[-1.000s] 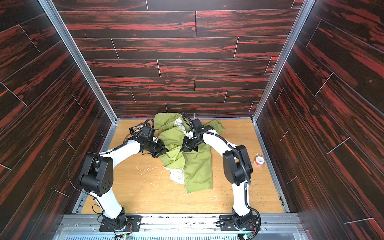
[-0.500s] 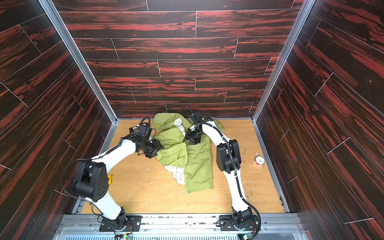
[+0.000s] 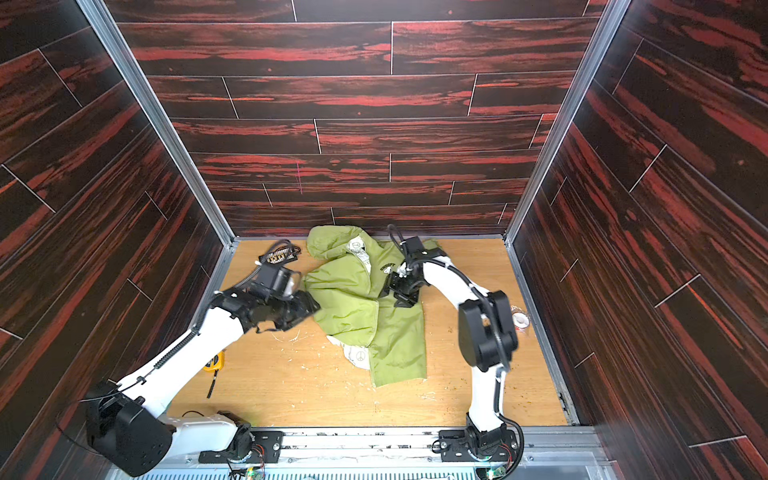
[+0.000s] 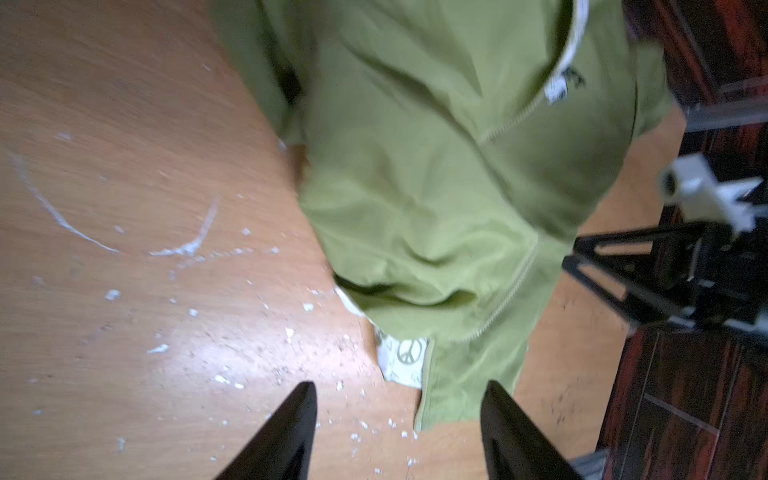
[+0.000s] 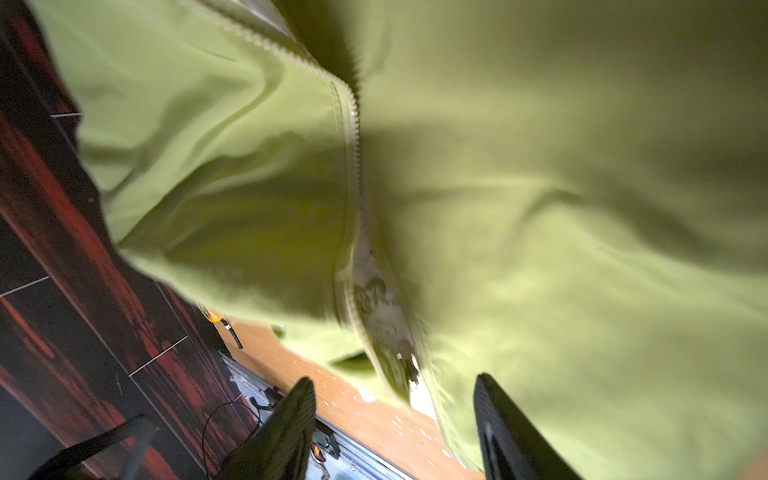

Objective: Zip up the jacket

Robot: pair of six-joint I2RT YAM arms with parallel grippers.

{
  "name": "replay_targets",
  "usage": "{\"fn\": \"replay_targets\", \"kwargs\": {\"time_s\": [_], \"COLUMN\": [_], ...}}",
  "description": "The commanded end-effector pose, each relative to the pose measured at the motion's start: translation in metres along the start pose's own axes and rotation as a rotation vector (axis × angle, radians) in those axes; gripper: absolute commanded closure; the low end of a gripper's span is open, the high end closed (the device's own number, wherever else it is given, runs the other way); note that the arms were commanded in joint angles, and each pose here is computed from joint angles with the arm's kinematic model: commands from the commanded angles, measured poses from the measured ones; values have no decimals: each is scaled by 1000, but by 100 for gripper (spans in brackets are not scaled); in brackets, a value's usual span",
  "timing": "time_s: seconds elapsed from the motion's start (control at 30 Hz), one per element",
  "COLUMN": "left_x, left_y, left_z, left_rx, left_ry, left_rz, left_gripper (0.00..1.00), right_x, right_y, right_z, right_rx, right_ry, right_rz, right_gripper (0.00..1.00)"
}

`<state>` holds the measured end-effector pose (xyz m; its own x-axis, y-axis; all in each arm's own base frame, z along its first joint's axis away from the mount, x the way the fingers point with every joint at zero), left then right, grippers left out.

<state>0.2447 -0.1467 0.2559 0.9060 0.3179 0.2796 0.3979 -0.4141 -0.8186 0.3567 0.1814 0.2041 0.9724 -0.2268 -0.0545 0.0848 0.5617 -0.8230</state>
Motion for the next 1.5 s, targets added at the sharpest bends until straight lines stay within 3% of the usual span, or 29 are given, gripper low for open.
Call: {"fn": "replay_targets", "kwargs": {"time_s": [0.0,0.13,0.43,0.6,0.87,1.17,1.47], "left_x": [-27,-43,-50,-47,-42,-36,-33], "left_y": [20,43,65,63,61,58,56], "left_z": [-11,-19,-14,-14,-10,-7,-9], "left_rx": [-35,-109,-60,-81,-93,-116,-190], "left_ry": [15,12,7,-16,-60,-86,-94], "left_rz": [36,34,76,54,34,12,4], "left_gripper": [35,36,38,38,38,37,37], "right_x": [-15,-41,-78,-84,-87,-99,-98], "right_y": [-18,-16,34,64,95,101,101], "right_z": [-8,-25,-24,-32,-43,-44,-40], "right_rx": [64,159,326,359,363,367,371], "right_ry": [1,-17,-135,-122,-108,-138,-140], "right_rz": [-84,-106,-32,26,103,131,150], "right_gripper": [35,38,43,44,57,54,77]}}
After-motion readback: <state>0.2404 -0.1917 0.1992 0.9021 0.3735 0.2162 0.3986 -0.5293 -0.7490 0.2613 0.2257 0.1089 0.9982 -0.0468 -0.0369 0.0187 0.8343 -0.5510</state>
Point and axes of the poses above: each gripper's point midway between its finger pads, its own y axis out along the fingers, its own z axis along the line the jaws close on, x = y × z, the point moved 10 cm from there along -y, back along the fingers, and after that the axes turned 4 degrees about y, right-handed, at the moved point
